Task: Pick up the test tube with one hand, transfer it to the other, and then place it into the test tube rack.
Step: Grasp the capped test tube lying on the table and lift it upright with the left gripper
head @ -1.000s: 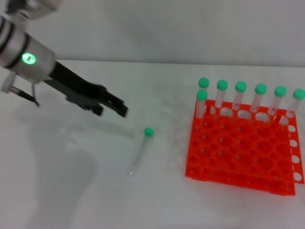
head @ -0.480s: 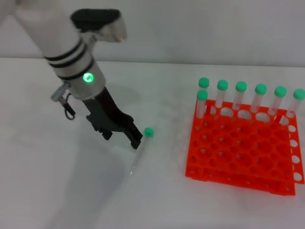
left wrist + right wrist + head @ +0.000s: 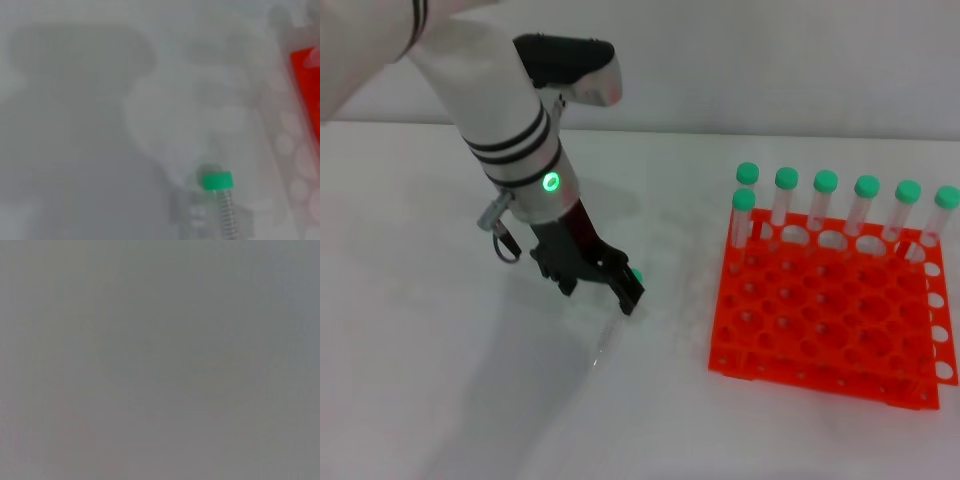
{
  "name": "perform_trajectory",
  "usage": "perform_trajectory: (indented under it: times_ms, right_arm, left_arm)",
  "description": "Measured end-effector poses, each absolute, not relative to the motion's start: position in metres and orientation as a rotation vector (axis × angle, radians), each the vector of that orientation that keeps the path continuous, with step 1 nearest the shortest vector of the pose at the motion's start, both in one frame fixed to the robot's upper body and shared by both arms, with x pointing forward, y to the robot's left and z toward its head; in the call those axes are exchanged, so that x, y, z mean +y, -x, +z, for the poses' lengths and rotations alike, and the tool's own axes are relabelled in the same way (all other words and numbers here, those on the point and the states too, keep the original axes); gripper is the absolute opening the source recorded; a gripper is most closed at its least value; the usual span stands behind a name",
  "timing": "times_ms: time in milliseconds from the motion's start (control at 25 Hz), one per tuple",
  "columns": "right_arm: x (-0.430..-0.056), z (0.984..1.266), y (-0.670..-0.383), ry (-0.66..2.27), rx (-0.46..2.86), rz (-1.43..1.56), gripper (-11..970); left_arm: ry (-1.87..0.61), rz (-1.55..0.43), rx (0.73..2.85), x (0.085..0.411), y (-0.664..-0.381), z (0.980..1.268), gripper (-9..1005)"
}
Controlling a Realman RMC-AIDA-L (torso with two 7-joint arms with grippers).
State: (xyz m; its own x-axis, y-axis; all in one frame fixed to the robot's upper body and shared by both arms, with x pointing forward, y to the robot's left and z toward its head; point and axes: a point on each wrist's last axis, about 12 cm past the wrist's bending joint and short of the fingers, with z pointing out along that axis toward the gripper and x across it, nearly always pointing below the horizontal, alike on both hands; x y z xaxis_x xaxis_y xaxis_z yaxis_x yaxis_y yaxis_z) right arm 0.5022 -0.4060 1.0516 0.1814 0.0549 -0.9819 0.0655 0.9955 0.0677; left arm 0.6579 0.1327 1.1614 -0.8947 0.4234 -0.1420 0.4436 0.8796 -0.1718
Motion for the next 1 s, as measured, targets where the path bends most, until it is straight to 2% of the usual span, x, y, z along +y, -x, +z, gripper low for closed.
perform_trajectory:
  times_ms: [400,880,1000]
  right_arm:
    - [-0.410,1.054,-0.505,-0.095,1.391,-0.028,869]
    - [-0.411,1.055,-0.506,-0.095,1.392,-0.032,868]
    - [-0.412,1.055,-0.505,-0.094,1.393,-0.034,868]
  left_arm:
    - [-0.495,-0.280,3.059,0.137,-0.648,1.145,749]
    - [-0.460,-0.318,3.058,0.132,-0.646,1.139,730]
    - [-0.451,-0.319,3.058,0.132,-0.646,1.139,627]
